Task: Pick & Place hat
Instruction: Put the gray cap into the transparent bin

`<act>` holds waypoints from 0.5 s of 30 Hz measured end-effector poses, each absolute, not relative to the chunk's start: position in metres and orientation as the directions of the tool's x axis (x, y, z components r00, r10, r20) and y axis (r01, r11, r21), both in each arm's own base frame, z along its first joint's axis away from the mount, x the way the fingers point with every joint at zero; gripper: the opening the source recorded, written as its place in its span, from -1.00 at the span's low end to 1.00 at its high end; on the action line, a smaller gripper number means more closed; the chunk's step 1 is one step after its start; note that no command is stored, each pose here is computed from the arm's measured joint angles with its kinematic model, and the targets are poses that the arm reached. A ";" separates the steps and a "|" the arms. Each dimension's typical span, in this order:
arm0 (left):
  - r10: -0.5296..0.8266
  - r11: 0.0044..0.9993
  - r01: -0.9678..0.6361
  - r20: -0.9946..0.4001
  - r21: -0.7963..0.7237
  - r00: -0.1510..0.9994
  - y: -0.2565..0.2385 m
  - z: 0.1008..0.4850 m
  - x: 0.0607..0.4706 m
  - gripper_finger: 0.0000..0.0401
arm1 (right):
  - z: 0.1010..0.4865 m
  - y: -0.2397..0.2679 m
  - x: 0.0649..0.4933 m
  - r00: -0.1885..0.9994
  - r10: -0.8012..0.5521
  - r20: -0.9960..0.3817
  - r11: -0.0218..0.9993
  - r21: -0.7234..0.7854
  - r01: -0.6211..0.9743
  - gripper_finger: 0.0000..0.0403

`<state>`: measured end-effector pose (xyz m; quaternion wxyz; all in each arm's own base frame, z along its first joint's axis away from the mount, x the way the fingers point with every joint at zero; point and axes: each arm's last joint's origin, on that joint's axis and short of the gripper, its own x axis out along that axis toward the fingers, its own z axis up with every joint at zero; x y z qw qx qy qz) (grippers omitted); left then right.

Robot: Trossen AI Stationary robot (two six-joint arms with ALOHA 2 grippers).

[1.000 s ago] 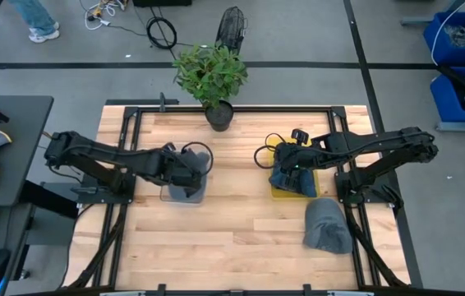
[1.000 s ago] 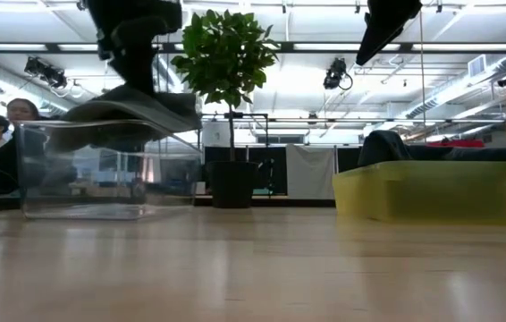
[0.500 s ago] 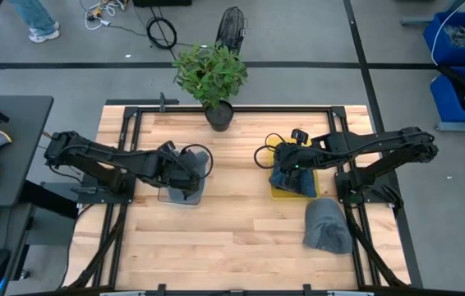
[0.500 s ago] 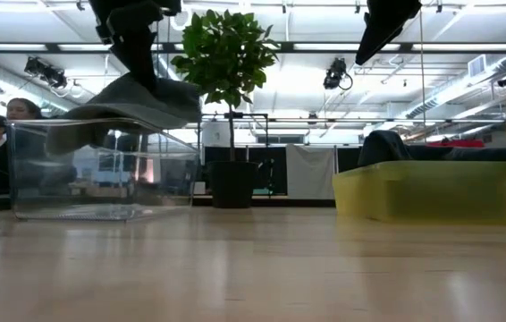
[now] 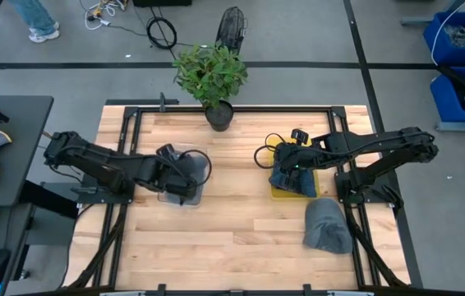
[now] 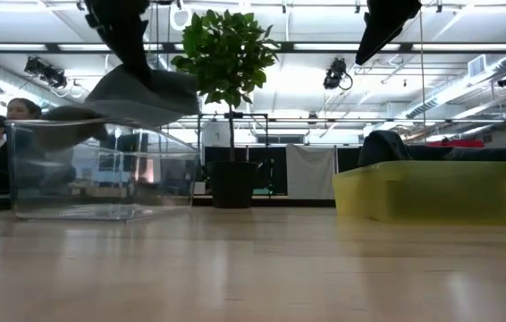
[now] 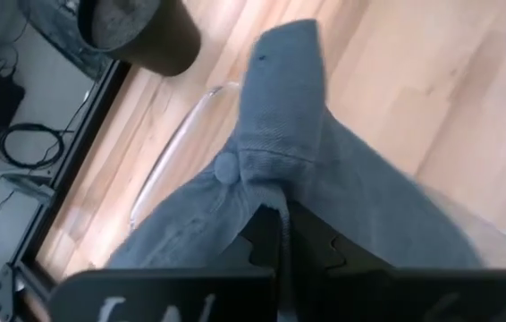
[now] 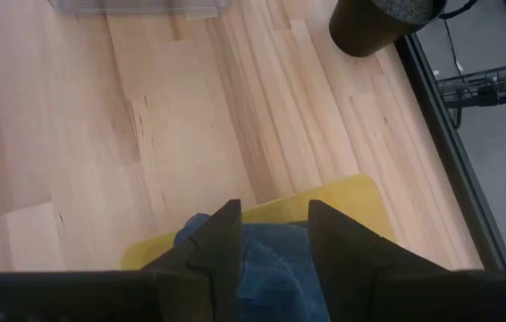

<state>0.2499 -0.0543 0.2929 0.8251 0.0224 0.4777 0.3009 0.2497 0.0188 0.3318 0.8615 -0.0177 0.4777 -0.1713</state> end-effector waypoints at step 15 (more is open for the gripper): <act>0.527 0.808 -0.527 -0.723 0.263 0.447 -0.070 0.282 0.253 -0.95 | 0.332 0.019 0.250 0.485 -0.312 -0.817 0.941 -0.195 0.276 -0.33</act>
